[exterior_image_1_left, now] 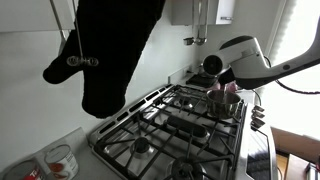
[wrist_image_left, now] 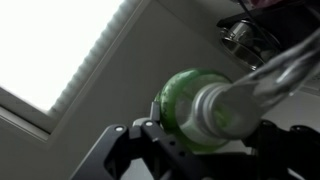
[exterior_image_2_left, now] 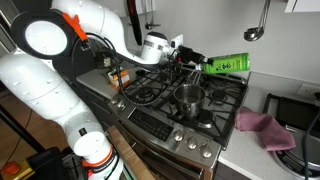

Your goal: Pour the contents in the green bottle into the pot

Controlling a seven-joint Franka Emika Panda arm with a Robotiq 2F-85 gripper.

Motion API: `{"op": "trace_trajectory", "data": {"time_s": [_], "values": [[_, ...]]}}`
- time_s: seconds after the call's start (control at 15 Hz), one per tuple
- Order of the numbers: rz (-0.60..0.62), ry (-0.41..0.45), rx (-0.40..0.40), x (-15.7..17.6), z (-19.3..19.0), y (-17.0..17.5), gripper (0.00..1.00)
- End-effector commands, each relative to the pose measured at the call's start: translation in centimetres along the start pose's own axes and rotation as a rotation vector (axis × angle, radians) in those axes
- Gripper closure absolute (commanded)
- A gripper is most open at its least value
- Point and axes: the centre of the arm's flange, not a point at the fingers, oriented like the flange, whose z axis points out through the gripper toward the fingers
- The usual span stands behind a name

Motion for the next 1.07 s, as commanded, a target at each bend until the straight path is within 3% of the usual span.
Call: {"op": "trace_trajectory", "data": {"time_s": [0.0,0.4,1.0], "values": [[0.019,-0.009,-0.001,0.4,0.0,-0.5,0.55],[0.105,-0.146,0.082,0.7,0.5,-1.4,0.55],[0.263,-0.469,0.246,0.3,2.0,-1.1,0.55]]}}
